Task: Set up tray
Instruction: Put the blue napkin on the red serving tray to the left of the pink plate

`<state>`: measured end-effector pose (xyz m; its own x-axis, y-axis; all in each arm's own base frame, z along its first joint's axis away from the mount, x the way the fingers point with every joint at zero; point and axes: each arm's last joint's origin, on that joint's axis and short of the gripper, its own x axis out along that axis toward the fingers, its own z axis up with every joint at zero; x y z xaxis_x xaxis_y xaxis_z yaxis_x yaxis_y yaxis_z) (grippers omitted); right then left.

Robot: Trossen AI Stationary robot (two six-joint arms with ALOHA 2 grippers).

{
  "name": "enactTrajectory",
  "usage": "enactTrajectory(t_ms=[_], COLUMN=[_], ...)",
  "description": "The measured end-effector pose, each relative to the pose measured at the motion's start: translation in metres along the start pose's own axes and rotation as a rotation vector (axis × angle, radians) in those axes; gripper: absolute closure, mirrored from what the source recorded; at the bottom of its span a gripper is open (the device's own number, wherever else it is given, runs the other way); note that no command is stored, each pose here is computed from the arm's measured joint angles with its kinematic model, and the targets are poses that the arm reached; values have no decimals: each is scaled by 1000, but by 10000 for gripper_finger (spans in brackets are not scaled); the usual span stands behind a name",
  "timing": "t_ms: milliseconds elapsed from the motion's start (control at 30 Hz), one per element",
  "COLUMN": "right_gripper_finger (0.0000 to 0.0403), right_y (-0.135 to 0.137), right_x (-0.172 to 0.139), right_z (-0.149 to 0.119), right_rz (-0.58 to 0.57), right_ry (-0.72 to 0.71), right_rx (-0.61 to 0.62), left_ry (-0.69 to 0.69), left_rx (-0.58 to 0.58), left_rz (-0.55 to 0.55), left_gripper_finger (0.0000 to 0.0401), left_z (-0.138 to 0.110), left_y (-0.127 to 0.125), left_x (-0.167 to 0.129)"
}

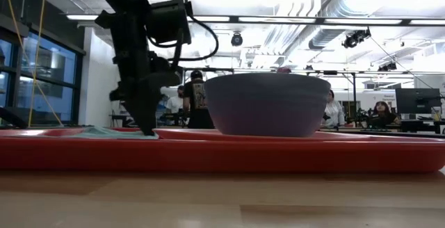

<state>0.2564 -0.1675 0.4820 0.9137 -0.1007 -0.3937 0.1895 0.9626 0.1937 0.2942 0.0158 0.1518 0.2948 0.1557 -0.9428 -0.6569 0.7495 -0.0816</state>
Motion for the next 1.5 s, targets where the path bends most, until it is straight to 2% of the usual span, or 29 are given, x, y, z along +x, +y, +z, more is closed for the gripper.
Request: enactTrajectory(t_ms=[200, 367, 533, 1033, 1267, 1500], right_gripper_finger=[164, 164, 164, 164, 164, 164], right_y=[0, 0, 0, 0, 0, 0], right_x=[0, 0, 0, 0, 0, 0], right_z=[-1, -1, -1, -2, -3, -3], right_rz=[0, 0, 0, 0, 0, 0], right_ry=[12, 12, 12, 19, 25, 25], right_rx=[4, 3, 3, -9, -9, -10], left_ry=[2, -28, -51, -60, -7, 41], left_rx=[18, 36, 35, 53, 42, 28], left_rz=[-35, -61, -88, -88, 27, 38], left_gripper_finger=[380, 393, 386, 386, 390, 393], left_z=[1, 4, 6, 7, -3, -6], left_y=[-2, -5, -7, -6, 8, 8], left_x=[1, 1, 0, -5, -23, -16])
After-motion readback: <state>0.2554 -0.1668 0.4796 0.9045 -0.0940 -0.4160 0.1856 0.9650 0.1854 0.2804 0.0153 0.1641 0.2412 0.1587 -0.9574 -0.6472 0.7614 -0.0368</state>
